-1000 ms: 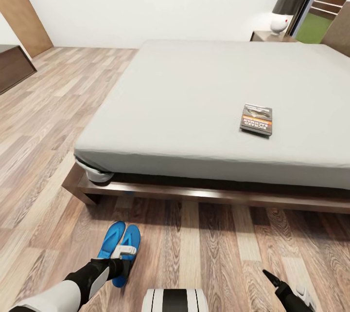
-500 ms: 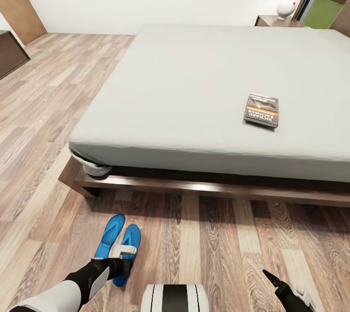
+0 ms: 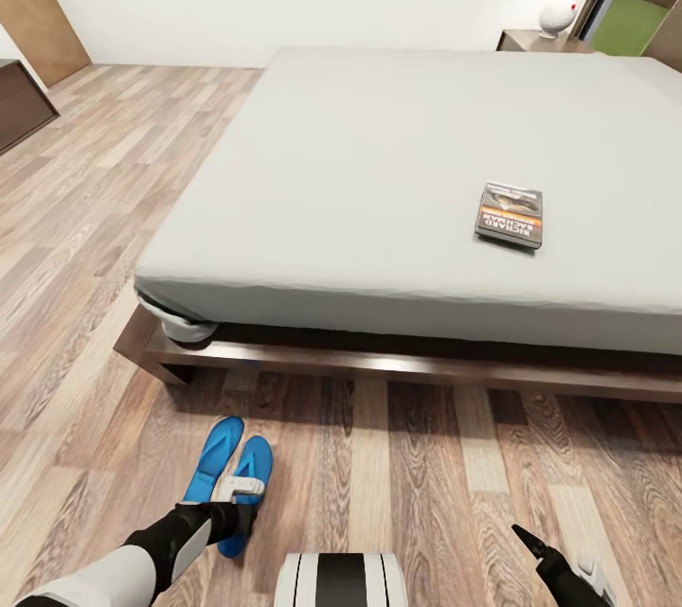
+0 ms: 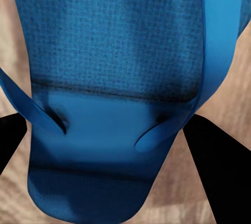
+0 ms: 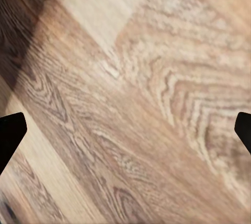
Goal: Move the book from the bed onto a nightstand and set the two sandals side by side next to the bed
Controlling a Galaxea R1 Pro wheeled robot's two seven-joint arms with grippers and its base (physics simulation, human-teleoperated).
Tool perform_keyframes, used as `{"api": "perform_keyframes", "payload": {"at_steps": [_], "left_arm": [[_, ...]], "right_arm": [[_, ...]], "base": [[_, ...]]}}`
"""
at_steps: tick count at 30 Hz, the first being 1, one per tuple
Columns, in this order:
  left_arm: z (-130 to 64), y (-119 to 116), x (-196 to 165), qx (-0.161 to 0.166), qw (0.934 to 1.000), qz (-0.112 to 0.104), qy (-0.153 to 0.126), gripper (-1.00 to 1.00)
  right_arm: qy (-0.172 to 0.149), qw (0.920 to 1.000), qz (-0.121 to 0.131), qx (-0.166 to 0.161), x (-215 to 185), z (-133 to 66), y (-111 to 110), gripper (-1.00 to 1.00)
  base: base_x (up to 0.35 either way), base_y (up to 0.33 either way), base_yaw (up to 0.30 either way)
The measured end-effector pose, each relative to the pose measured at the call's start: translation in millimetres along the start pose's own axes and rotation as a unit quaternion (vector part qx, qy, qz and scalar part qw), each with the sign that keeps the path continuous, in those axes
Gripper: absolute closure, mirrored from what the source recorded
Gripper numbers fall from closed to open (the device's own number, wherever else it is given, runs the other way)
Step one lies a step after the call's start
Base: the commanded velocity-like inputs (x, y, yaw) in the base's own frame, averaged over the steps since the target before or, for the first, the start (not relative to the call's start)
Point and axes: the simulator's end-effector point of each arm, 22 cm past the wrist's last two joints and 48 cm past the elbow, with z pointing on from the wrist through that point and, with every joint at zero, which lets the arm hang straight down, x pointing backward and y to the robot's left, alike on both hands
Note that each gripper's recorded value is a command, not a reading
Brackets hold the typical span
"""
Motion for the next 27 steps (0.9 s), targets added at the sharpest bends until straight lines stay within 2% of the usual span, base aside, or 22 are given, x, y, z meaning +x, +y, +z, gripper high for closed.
{"api": "perform_keyframes", "payload": {"at_steps": [15,27], "left_arm": [[-0.3,0.7,0.2,0.0,1.0,0.001,0.0,1.0],[1.7,-1.9,2.4,0.001,1.0,0.001,0.003,1.0]], "right_arm": [[0.0,1.0,0.0,0.0,0.3,0.2,0.4,-1.0],[0.001,1.0,0.0,0.002,1.2,0.4,-1.5,-1.0]], "base": [[0.132,0.0,0.0],[0.018,0.0,0.0]]}}
